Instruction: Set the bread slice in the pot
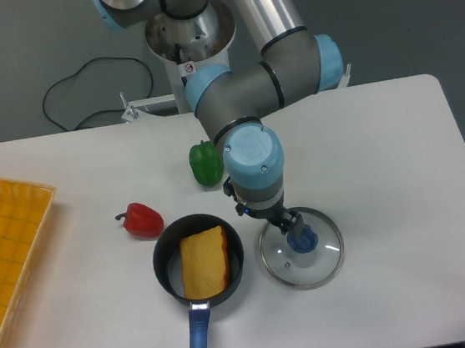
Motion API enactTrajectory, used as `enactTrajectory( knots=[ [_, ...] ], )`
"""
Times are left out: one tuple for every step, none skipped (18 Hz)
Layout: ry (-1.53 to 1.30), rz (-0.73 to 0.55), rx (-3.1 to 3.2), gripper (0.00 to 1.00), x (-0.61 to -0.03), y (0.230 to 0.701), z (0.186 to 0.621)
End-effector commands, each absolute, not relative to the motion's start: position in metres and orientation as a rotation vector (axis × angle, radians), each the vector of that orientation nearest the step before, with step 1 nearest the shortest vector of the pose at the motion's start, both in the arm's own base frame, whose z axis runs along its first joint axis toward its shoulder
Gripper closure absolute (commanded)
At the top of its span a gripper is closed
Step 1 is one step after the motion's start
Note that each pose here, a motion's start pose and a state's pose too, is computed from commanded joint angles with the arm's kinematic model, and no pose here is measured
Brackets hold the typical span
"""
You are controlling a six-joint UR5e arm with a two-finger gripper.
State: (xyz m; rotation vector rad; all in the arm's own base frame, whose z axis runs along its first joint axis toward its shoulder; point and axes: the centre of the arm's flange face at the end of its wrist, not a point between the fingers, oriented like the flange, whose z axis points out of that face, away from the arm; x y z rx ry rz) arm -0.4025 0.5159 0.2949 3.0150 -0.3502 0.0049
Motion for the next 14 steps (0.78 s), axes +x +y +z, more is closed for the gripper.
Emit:
enactTrajectory(
  knots=[
    [-0.352,-0.002,3.016,0.0,-0.402,0.515,0.296],
    [-0.348,-0.015,3.018,0.0,-0.402,0.515,0.301],
    [-0.345,-0.026,3.027,0.0,-0.4,0.515,0.307],
    [-0.346,-0.036,3.037,0.0,-0.399,0.515,0.314],
    [-0.343,-0.047,3.037,0.0,-0.4,0.516,0.315],
    [-0.355,-0.051,3.043,0.0,-0.4,0.516,0.316],
    [-0.348,-0.06,3.04,0.0,-0.401,0.514,0.317],
    [-0.352,-0.052,3.036,0.0,-0.399,0.514,0.313],
    [-0.357,-0.063,3.039,0.0,-0.398,0.516,0.313],
    [-0.357,-0.081,3.046,0.0,-0.399,0.517,0.315],
    [-0.359,-0.102,3.055,0.0,-0.399,0.519,0.316],
    [-0.363,-0.128,3.065,0.0,-0.4,0.521,0.318],
    [-0.366,-0.143,3.074,0.0,-0.401,0.523,0.322],
    [-0.368,-0.149,3.074,0.0,-0.401,0.523,0.323]
  ],
)
